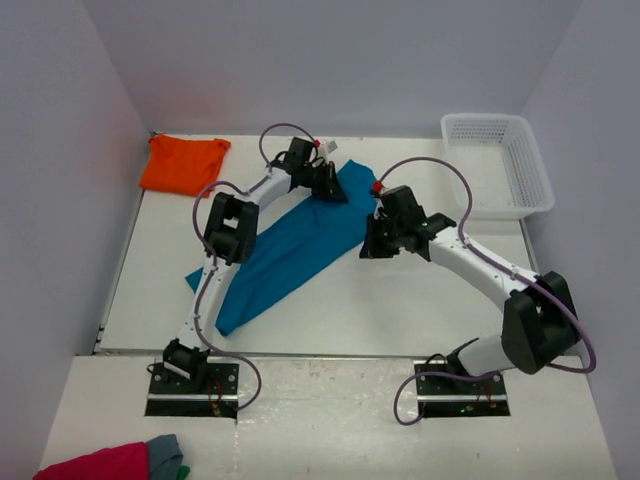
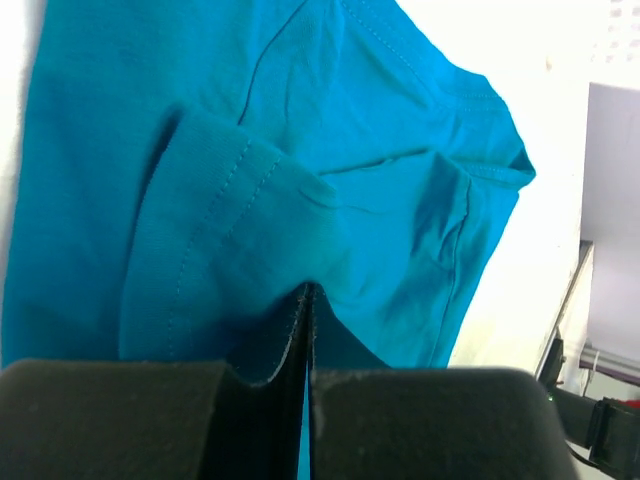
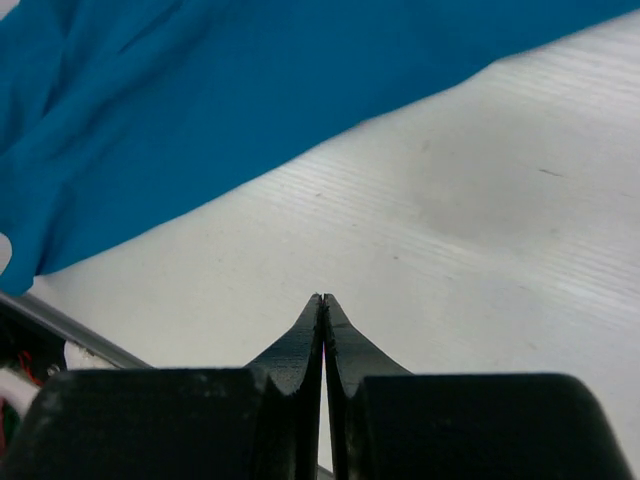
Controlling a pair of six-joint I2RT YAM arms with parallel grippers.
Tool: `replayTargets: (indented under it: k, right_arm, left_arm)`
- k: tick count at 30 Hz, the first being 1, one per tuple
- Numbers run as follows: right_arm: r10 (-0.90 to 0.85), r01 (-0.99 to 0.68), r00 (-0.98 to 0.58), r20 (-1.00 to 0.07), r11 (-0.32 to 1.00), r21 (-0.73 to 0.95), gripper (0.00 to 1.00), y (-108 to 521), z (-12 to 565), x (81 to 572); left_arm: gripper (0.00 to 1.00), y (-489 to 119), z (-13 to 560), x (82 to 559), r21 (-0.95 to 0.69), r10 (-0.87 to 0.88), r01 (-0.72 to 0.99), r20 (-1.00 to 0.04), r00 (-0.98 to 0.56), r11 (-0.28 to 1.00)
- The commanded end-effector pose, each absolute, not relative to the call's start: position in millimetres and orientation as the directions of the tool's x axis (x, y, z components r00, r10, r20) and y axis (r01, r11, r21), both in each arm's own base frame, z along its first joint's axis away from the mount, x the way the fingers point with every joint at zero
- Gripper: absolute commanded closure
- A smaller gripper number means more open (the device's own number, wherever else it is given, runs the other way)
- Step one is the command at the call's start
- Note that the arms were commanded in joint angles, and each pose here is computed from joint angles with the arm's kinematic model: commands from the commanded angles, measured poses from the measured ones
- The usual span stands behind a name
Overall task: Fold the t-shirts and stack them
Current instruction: Rotate the tshirt 90 degrees
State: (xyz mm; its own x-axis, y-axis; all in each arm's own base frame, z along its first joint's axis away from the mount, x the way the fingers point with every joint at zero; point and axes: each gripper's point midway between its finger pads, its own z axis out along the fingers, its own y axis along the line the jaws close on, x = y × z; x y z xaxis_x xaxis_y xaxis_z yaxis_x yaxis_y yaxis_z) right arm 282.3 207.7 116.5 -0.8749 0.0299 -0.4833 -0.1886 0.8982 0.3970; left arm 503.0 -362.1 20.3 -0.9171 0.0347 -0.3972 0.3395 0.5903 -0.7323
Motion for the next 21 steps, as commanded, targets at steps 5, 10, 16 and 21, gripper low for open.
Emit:
replayTargets:
  k: [5, 10, 16, 21]
  right_arm:
    - [-0.148, -0.374, -0.889, -0.433, 0.780, 0.502, 1.00, 299.3, 108.4, 259.2]
    - [-0.261, -0.470, -0.869, -0.420, 0.700, 0.538, 1.00, 360.9, 115.7, 253.0]
    - [-0.378, -0.544, -0.839, -0.392, 0.608, 0.578, 1.00, 421.9, 121.0, 228.0]
    - [-0.444, -0.565, -0.822, -0.357, 0.551, 0.614, 1.00, 451.7, 116.7, 204.4]
  left_arm:
    - [1.00, -303.1, 14.0, 541.9, -0.725, -0.073, 0.272, -0.405, -0.911, 0.633]
    - [1.00, -268.4, 39.9, 555.4, -0.707, -0.123, 0.259, -0.440, -0.890, 0.658]
    - [1.00, -231.8, 60.0, 572.0, -0.723, -0.202, 0.219, -0.446, -0.872, 0.655]
    - [1.00, -224.0, 66.1, 574.1, -0.746, -0.230, 0.207, -0.438, -0.869, 0.633]
